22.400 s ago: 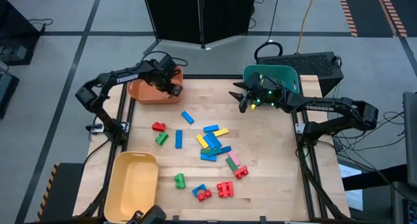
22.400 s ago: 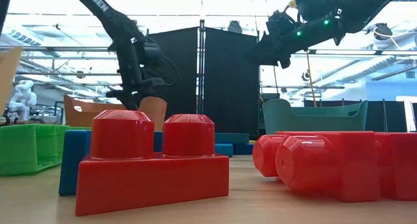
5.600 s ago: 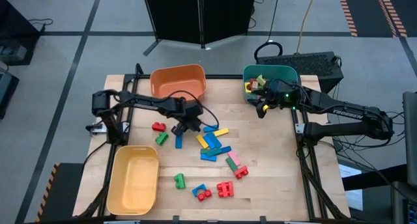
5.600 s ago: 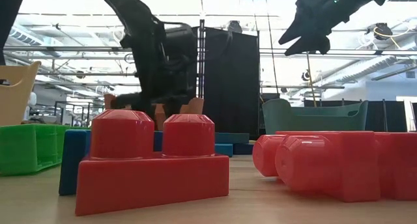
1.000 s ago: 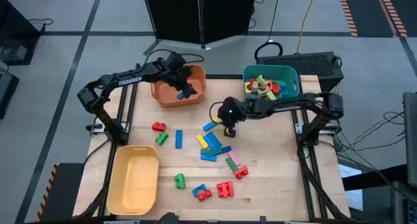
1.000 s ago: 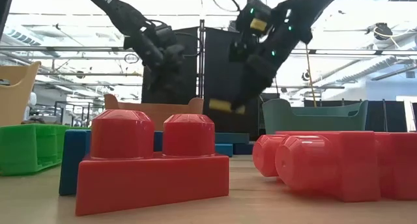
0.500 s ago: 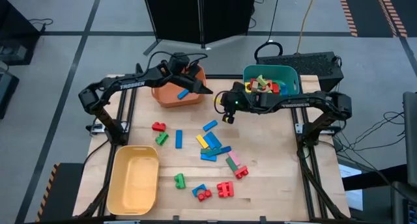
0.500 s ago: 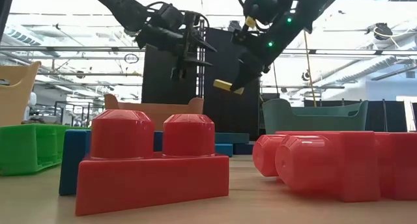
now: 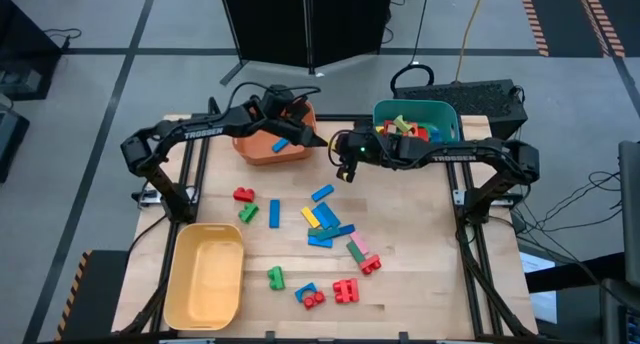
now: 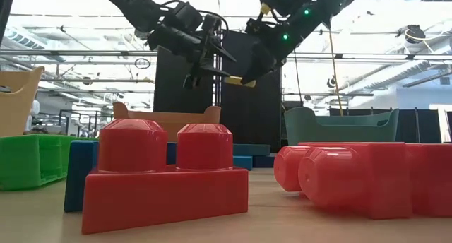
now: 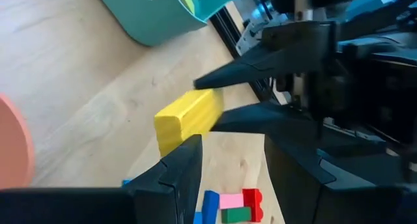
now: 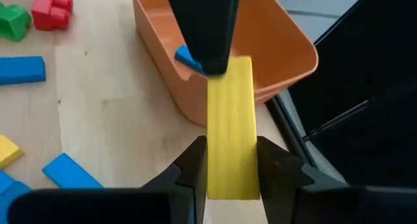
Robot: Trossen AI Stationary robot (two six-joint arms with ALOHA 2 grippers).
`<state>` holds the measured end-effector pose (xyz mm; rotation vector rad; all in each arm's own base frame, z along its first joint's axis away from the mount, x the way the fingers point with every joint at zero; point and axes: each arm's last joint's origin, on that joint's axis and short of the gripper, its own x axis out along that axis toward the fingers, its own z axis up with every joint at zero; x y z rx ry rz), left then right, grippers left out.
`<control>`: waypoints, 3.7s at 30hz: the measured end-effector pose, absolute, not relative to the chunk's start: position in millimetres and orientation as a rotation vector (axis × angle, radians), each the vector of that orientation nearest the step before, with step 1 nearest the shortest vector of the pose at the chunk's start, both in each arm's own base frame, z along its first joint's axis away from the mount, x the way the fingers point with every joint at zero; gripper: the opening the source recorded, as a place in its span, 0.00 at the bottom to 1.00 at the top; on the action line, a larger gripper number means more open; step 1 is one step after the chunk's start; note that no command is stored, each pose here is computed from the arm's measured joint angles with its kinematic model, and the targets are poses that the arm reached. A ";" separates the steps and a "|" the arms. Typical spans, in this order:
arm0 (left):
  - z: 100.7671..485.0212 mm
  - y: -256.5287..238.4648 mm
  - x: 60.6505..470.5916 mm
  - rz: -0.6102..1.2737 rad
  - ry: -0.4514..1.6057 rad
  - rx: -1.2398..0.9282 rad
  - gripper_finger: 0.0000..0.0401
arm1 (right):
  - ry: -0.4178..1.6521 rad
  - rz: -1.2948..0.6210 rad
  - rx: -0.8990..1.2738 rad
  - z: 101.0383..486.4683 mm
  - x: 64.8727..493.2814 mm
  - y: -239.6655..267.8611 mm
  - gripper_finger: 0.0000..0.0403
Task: Sort blocks by size
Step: Put the yellow rectangular block into the orange bin
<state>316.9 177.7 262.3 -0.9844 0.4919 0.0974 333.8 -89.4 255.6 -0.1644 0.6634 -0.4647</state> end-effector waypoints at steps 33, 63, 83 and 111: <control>261.0 184.6 313.9 0.176 0.477 -0.977 0.41 | 0.607 -0.481 -0.130 262.3 335.6 -94.3 0.23; 263.9 178.8 320.3 0.173 0.443 -0.958 0.08 | 0.572 -0.496 -0.104 265.1 337.7 -90.3 0.29; 245.1 220.3 276.1 0.402 0.587 -0.960 0.10 | 0.761 -0.272 0.035 238.1 334.5 -87.6 0.50; 224.9 220.6 245.8 0.684 0.974 -0.626 0.33 | 0.915 0.089 -0.138 140.4 374.9 -72.2 0.49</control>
